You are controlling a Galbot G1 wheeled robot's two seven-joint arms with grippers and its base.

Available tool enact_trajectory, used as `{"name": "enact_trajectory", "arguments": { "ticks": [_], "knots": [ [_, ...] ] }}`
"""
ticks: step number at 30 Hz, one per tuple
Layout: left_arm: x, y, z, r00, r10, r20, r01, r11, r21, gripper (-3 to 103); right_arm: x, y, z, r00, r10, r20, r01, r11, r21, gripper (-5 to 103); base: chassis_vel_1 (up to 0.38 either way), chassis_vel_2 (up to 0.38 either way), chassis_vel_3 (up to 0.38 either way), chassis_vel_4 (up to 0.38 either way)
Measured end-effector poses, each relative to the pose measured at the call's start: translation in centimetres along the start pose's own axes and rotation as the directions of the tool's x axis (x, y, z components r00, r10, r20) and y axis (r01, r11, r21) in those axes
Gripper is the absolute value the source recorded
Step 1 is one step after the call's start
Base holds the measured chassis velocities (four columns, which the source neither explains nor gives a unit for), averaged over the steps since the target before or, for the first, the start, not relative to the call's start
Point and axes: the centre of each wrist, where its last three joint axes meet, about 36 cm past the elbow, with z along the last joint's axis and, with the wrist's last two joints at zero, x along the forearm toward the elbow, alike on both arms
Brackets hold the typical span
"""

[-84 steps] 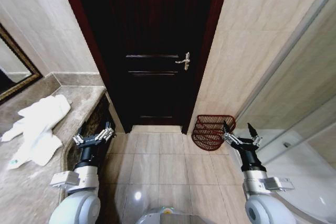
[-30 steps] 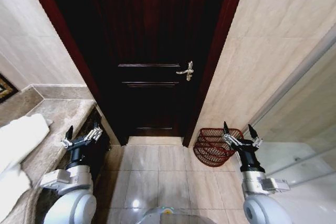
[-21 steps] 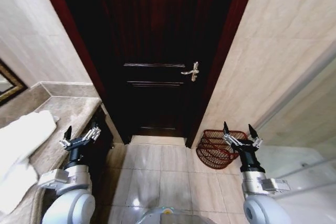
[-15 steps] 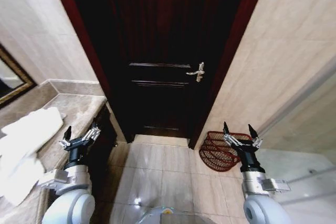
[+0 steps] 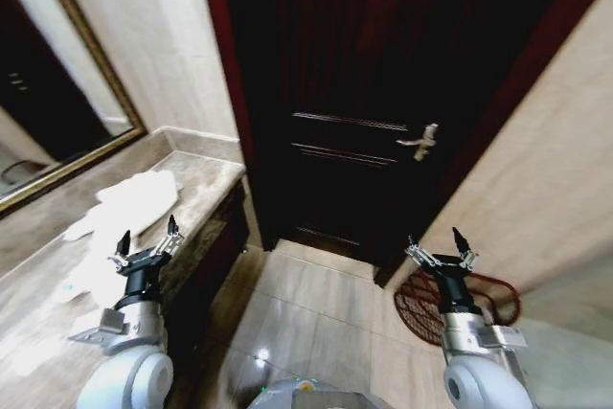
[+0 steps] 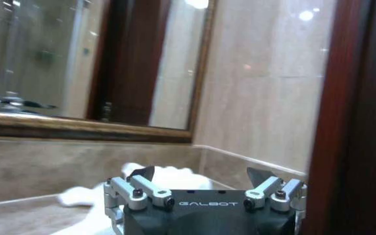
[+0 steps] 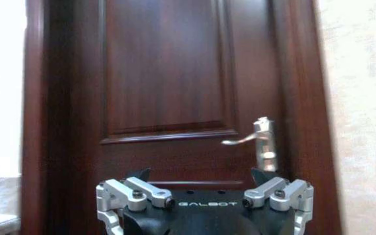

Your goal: Discard the used towel into the hamper.

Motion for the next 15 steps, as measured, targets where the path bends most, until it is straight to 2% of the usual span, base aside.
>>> {"name": "enact_trajectory", "arguments": {
  "ticks": [3,8,11,15],
  "knots": [
    [0.0,0.1,-0.1,1.0,-0.011,0.011,0.011,1.0,-0.002,95,0.0,0.0,0.0,1.0,0.0,-0.001,0.0,1.0,0.0,100,0.11,0.119,0.133,0.124],
    [-0.1,0.6,-0.2,0.999,-0.039,0.008,0.039,0.999,-0.038,101,0.0,0.0,0.1,1.0,-0.005,-0.001,0.005,1.0,-0.002,100,0.089,0.104,0.096,0.076],
    [-0.2,1.2,-0.4,0.996,-0.087,-0.033,0.085,0.994,-0.066,98,-0.3,0.1,0.3,1.0,-0.013,0.002,0.013,1.0,-0.008,100,0.041,0.022,0.008,0.023],
    [-1.1,2.5,-1.5,0.991,-0.085,-0.099,0.076,0.993,-0.093,95,-0.3,0.0,0.5,1.0,-0.012,-0.004,0.011,1.0,-0.009,100,0.0,0.0,0.0,0.0]
  ]
}}
